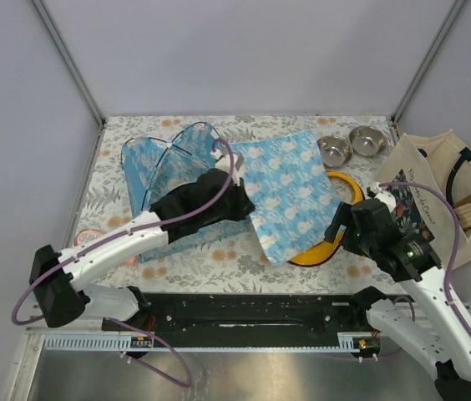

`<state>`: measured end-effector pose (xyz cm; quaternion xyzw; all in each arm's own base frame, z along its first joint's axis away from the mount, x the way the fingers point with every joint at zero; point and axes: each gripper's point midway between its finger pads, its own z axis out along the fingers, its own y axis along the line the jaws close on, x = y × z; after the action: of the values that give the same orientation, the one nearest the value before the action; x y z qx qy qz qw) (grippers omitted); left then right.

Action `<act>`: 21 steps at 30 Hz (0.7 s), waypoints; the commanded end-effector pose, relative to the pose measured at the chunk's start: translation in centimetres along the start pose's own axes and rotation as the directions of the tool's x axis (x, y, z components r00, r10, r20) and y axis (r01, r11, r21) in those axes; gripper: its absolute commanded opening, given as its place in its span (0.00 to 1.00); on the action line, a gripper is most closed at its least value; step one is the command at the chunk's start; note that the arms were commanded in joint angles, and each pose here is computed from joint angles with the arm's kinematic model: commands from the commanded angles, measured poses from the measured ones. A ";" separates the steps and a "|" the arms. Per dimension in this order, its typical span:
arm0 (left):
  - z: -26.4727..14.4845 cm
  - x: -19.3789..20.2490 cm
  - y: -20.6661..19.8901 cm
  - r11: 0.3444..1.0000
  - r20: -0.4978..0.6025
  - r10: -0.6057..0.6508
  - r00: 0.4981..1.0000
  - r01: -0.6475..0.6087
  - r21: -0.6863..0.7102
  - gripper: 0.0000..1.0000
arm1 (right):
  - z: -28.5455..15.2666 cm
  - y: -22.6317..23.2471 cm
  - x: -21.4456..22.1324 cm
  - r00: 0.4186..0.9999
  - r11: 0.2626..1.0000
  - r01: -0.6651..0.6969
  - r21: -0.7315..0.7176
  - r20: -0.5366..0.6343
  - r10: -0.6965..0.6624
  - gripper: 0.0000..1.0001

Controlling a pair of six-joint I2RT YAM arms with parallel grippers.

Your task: Set up the pet tent

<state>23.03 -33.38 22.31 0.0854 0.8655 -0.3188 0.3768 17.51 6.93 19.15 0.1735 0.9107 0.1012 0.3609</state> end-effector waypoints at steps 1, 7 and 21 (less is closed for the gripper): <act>-2.2 4.7 3.6 0.990 -0.261 0.137 0.956 -0.127 0.052 0.00 | 2.0 -0.2 -0.6 0.999 1.000 0.000 0.027 0.051 -0.001 0.92; -2.6 9.1 4.7 0.971 -0.451 0.240 0.860 -0.203 0.128 0.00 | 4.5 2.1 -1.2 0.998 0.998 0.065 -0.007 0.027 -0.065 0.93; -1.6 8.1 7.3 0.966 -0.436 0.219 0.873 -0.255 -0.027 0.00 | 10.0 -0.8 -0.6 0.992 0.992 0.043 0.119 -0.126 -0.028 0.91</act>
<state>17.84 -27.02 12.62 0.2613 0.9233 -0.2101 0.1871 26.09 6.25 12.13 0.1704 0.9348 0.0326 0.3100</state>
